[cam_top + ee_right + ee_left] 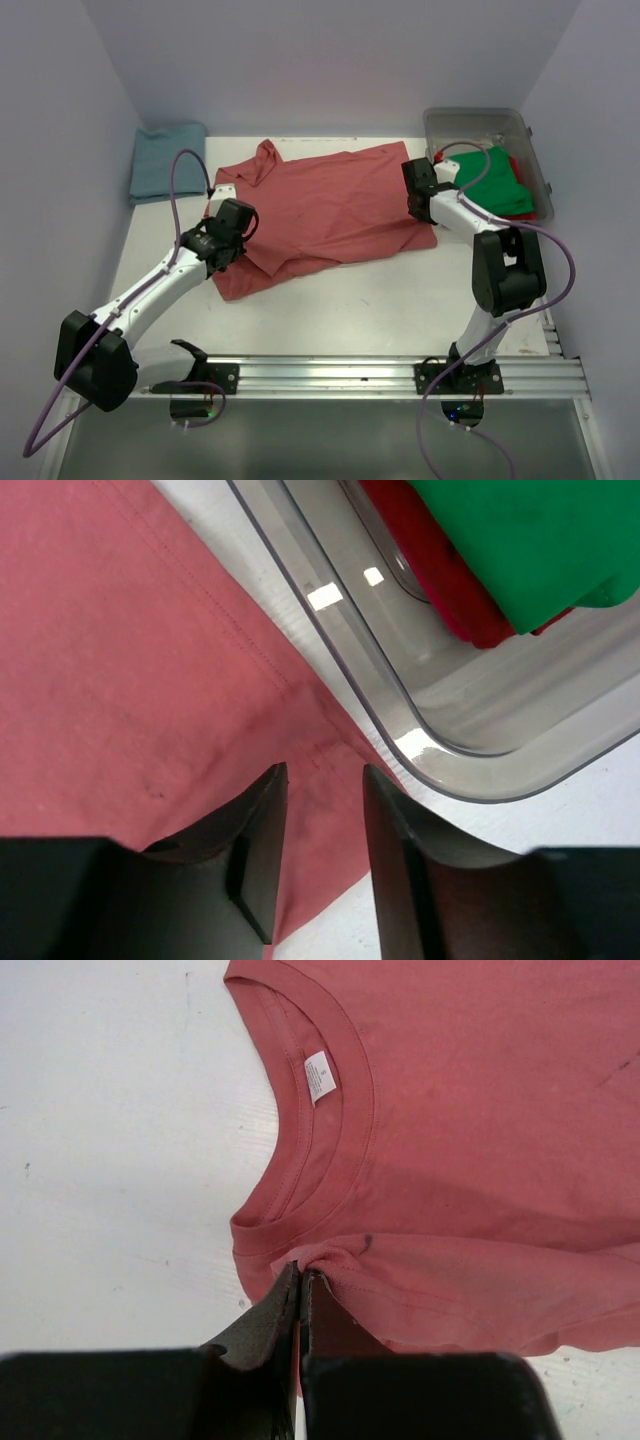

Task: Fold and stack the t-shirts
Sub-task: Flatten out the tshirt

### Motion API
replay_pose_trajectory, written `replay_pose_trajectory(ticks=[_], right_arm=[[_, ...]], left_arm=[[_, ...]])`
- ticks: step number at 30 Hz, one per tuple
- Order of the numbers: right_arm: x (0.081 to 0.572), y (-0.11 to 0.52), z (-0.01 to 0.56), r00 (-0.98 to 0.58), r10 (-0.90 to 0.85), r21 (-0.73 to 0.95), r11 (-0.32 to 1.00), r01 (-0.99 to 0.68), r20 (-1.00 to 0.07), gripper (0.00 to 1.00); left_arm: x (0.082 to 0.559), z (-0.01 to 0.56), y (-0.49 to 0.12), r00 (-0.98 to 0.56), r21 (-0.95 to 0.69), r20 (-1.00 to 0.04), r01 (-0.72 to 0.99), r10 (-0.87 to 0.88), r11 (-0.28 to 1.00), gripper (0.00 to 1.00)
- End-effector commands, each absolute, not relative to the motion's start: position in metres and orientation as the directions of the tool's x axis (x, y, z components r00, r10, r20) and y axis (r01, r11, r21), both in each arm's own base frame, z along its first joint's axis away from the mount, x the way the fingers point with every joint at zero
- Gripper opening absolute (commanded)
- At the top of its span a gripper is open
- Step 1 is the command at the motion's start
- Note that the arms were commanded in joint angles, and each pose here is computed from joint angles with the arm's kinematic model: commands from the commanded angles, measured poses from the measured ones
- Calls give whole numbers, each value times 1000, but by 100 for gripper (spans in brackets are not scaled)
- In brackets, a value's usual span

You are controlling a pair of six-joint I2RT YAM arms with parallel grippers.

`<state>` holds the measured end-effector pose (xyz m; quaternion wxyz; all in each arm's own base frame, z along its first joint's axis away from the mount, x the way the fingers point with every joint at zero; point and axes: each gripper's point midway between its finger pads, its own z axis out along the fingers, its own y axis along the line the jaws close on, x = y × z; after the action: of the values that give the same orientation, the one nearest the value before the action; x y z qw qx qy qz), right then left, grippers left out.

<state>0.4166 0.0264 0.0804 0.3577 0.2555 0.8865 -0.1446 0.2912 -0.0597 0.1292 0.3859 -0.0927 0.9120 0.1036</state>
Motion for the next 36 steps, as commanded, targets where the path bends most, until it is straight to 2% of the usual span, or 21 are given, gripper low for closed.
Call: replay_pose_trajectory(ticks=[1, 4, 6, 14, 26, 36], right_arm=[[419, 26, 82, -621, 352, -71, 831, 551, -701, 41], [414, 26, 85, -609, 358, -53, 833, 551, -707, 45], [410, 25, 86, -601, 360, -44, 833, 551, -714, 43], [415, 25, 65, -623, 358, -73, 828, 556, -696, 24], [428, 29, 32, -650, 356, -102, 825, 556, -671, 24], [422, 27, 52, -617, 357, -67, 829, 555, -701, 27]], left_arm=[[299, 142, -61, -643, 80, -759, -243, -99, 967, 0], [298, 141, -62, -645, 76, -758, -237, -99, 968, 0], [299, 142, -63, -642, 72, -761, -236, -99, 969, 0], [301, 140, -68, -647, 61, -756, -217, -97, 974, 0], [299, 139, -65, -649, 70, -756, -220, -92, 973, 0], [299, 139, -67, -651, 66, -753, -215, -92, 974, 0]])
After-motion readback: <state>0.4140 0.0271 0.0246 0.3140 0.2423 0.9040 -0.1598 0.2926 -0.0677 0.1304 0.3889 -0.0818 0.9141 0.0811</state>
